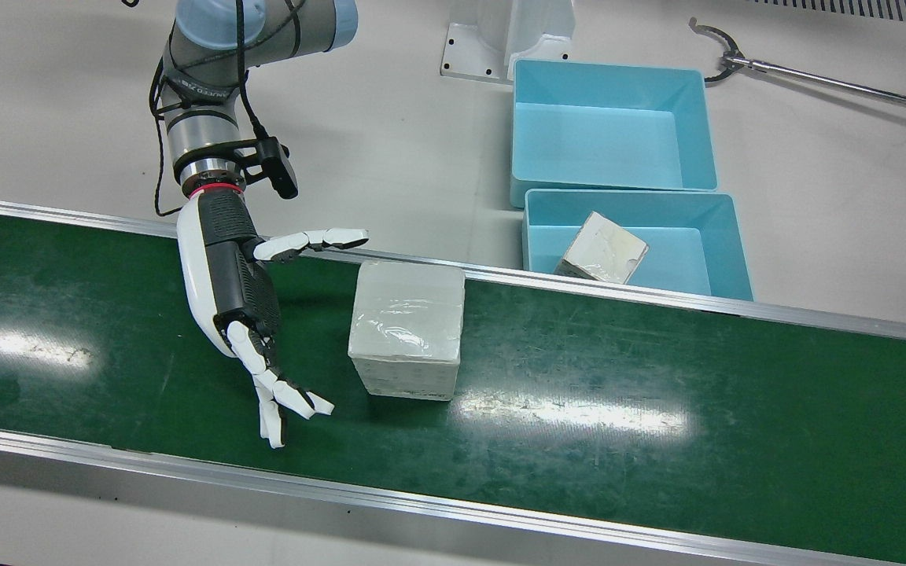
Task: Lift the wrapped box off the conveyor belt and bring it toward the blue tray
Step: 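Close the right hand around the wrapped white box on the belt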
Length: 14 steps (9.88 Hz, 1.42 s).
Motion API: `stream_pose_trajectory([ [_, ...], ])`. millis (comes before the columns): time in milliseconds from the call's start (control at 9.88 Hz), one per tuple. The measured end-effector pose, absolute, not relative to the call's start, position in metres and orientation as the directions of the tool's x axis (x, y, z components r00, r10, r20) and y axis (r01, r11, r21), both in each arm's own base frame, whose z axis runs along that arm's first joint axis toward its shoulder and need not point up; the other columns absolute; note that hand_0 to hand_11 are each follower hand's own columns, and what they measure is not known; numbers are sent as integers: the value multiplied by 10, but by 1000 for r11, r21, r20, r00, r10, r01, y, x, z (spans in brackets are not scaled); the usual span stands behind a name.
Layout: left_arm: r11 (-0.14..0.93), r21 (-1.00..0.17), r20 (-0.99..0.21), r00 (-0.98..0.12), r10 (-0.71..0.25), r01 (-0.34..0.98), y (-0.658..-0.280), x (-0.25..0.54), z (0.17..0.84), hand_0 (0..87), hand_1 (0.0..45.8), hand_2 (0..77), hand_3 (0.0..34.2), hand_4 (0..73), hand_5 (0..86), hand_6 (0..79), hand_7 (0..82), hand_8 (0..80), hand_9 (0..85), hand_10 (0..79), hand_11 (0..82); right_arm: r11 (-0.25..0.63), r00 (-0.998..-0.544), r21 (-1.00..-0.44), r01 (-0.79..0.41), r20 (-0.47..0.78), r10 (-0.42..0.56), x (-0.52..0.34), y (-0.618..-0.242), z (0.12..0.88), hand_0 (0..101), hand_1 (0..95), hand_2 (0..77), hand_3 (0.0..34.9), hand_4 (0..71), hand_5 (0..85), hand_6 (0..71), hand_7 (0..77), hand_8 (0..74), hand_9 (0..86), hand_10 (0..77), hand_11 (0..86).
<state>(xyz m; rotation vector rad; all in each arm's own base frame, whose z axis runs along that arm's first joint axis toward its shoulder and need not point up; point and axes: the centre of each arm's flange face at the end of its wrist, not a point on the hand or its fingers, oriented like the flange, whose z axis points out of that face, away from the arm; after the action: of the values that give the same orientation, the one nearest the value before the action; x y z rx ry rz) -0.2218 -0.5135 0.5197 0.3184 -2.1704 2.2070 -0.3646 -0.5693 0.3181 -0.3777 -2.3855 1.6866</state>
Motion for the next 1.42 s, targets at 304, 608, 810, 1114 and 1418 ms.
stream_pose_trajectory([
  [304, -27, -986, 166, -979, -122, -164, -514, -222, 520, 0, 0, 5, 0, 0, 11, 5, 5, 5, 5, 5, 0, 319, -948, -942, 104, 3, 317, -378, -564, 310, 483, 175, 142, 6, 115, 142, 71, 218, 22, 60, 0, 11],
  [608, -27, -986, 166, -979, -122, -164, -514, -222, 520, 0, 0, 5, 0, 5, 11, 5, 5, 5, 0, 5, 5, 307, -949, -947, 95, 7, 316, -385, -566, 307, 586, 218, 262, 7, 240, 360, 202, 382, 207, 311, 114, 11],
  [810, -27, -986, 166, -979, -121, -164, -514, -222, 520, 0, 0, 11, 0, 5, 11, 5, 5, 5, 0, 0, 5, 300, -949, -950, 90, 9, 315, -384, -564, 305, 531, 175, 289, 9, 262, 393, 251, 404, 322, 404, 229, 54],
  [1114, -27, -986, 166, -979, -122, -164, -514, -222, 520, 0, 0, 5, 0, 0, 11, 5, 5, 5, 5, 0, 0, 353, -951, -923, 153, -40, 308, -374, -542, 248, 495, 164, 295, 0, 262, 398, 267, 409, 360, 415, 436, 267],
  [1418, -27, -986, 166, -979, -121, -164, -514, -222, 520, 0, 0, 5, 0, 5, 11, 5, 5, 5, 0, 5, 0, 407, -944, -894, 187, -49, 327, -417, -481, 174, 469, 54, 316, 0, 289, 404, 322, 436, 442, 458, 453, 420],
])
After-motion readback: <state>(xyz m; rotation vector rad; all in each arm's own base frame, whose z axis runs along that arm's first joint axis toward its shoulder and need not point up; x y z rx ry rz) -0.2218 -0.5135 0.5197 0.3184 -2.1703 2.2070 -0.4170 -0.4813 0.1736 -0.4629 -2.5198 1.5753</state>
